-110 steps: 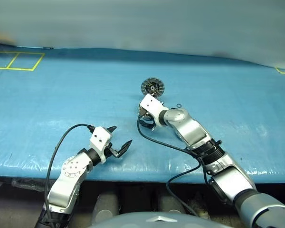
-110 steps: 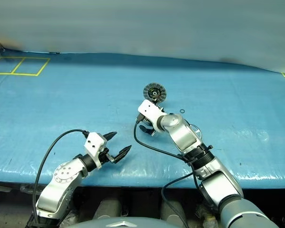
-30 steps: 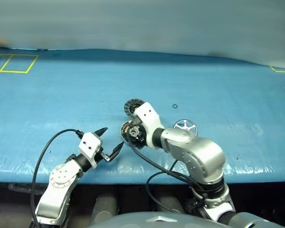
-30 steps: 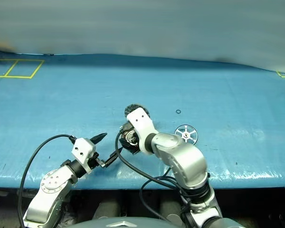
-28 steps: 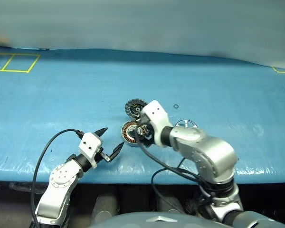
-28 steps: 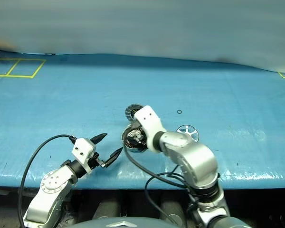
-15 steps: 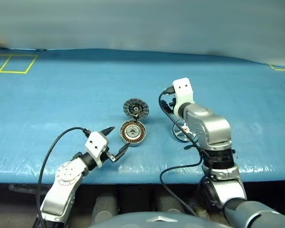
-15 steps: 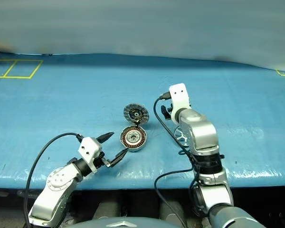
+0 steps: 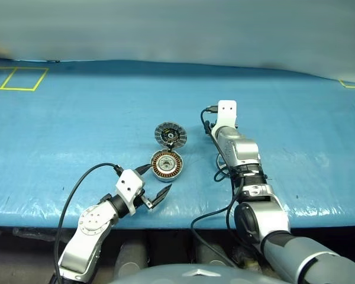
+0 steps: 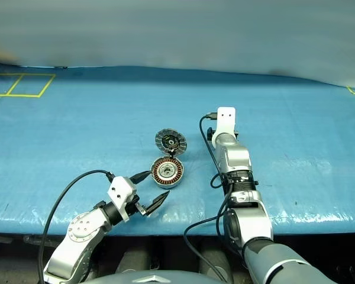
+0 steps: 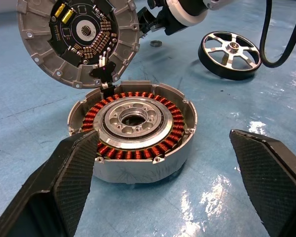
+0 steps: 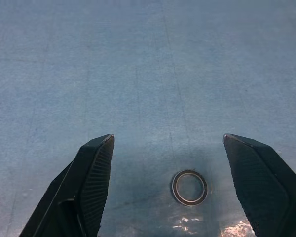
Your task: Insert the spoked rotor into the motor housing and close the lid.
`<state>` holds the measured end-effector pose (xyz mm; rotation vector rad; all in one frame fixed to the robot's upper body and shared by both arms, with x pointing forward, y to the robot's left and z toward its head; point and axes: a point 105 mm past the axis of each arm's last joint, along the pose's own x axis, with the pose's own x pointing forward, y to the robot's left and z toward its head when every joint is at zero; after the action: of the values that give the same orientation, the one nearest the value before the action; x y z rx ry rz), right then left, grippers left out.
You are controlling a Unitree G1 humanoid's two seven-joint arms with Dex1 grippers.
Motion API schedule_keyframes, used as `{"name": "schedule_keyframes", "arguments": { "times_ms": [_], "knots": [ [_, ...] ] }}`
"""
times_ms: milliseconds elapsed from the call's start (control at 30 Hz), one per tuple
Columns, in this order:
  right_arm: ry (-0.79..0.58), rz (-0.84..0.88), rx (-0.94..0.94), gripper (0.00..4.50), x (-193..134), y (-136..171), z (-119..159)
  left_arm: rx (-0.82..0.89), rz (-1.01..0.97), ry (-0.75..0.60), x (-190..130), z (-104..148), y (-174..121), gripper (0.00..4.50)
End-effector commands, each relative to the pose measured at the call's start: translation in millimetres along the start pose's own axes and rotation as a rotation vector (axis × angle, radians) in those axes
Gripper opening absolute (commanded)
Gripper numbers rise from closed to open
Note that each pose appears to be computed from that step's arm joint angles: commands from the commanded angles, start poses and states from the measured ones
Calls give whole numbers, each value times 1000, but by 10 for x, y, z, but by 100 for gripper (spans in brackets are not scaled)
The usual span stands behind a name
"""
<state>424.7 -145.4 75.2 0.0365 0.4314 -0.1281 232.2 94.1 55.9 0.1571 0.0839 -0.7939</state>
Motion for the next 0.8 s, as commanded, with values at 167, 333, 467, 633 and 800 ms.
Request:
{"name": "schedule_keyframes", "arguments": {
  "times_ms": [167, 333, 467, 633, 800],
  "knots": [
    [0, -5, 104, 372, -1, -4, 22, 12, -16, -39, 15, 91, -43, 450],
    [48, 11, 115, 372, -10, 45, -82, 11, -15, -36, 14, 84, -40, 450],
    [74, 18, 98, 372, -32, 90, -152, 11, -11, -36, 13, 83, -35, 450],
    [112, -9, 102, 332, -26, 50, -272, 13, -4, -34, 11, 82, -16, 450],
    [122, -16, 110, 180, -19, 23, -314, 15, 3, -30, 1, 75, 3, 450]
  ]
}}
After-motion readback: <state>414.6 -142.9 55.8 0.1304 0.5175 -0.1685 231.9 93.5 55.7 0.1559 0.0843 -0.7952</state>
